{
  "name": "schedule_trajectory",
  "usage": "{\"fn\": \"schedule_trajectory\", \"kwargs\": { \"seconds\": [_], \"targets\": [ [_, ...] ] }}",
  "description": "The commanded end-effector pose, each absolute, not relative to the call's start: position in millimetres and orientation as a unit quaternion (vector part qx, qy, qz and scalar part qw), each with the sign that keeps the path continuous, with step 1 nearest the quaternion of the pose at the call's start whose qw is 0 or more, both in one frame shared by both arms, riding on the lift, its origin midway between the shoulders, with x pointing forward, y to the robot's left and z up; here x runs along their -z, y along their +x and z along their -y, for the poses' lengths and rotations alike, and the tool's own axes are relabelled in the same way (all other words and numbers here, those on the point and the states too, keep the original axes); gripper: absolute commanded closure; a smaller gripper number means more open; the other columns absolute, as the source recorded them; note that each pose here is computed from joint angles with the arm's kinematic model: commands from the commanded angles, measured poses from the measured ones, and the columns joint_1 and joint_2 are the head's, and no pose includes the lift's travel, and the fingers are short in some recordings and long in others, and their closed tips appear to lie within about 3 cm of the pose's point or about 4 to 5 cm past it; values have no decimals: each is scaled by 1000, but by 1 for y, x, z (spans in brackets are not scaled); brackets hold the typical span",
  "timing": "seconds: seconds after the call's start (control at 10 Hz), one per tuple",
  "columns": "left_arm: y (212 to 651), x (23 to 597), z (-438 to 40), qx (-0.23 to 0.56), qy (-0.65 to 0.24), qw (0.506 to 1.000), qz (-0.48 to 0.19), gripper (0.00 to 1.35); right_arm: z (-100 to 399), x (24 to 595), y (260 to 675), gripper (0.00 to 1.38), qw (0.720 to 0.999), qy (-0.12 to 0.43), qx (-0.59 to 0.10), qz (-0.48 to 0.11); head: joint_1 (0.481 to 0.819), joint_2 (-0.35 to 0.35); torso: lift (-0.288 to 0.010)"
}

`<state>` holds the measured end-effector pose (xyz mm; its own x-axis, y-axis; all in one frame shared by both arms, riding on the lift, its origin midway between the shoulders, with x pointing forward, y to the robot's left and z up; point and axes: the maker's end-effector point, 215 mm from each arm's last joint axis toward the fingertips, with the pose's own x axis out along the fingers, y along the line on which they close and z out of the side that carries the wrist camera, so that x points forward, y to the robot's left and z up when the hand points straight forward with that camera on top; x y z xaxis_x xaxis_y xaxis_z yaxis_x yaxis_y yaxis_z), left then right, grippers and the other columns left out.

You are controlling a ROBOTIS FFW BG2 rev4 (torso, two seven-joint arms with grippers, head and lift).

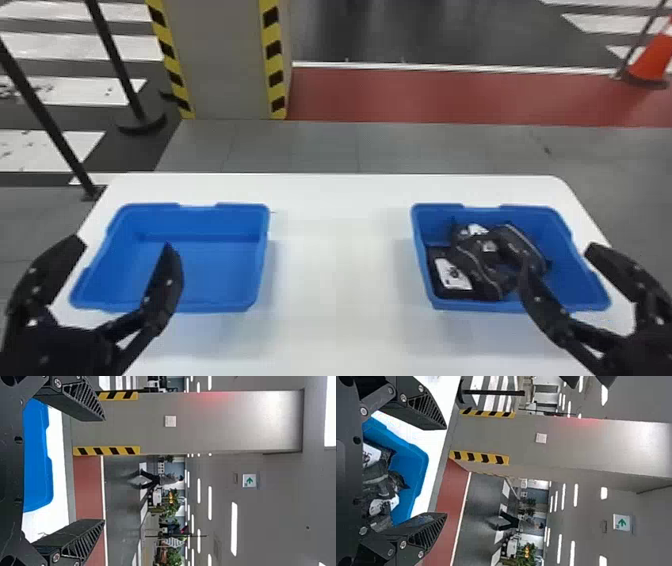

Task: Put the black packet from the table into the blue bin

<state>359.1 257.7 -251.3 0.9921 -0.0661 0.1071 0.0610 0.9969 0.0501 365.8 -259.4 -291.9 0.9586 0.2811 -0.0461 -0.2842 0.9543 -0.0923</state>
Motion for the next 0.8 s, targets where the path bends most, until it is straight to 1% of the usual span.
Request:
{"fn": "schedule_trajectory", "kwargs": {
  "seconds": [0.0,0.3,0.7],
  "targets": [
    [359,252,-258,31,24,998,53,114,254,291,354,268,988,-30,-148,-25,695,-5,-110],
    [357,251,-260,30,24,998,54,114,247,282,337,268,988,-28,-151,-29,695,14,-110],
    [357,252,-259,30,25,998,54,114,253,280,331,269,990,-19,-135,-30,695,14,-110]
  ]
}}
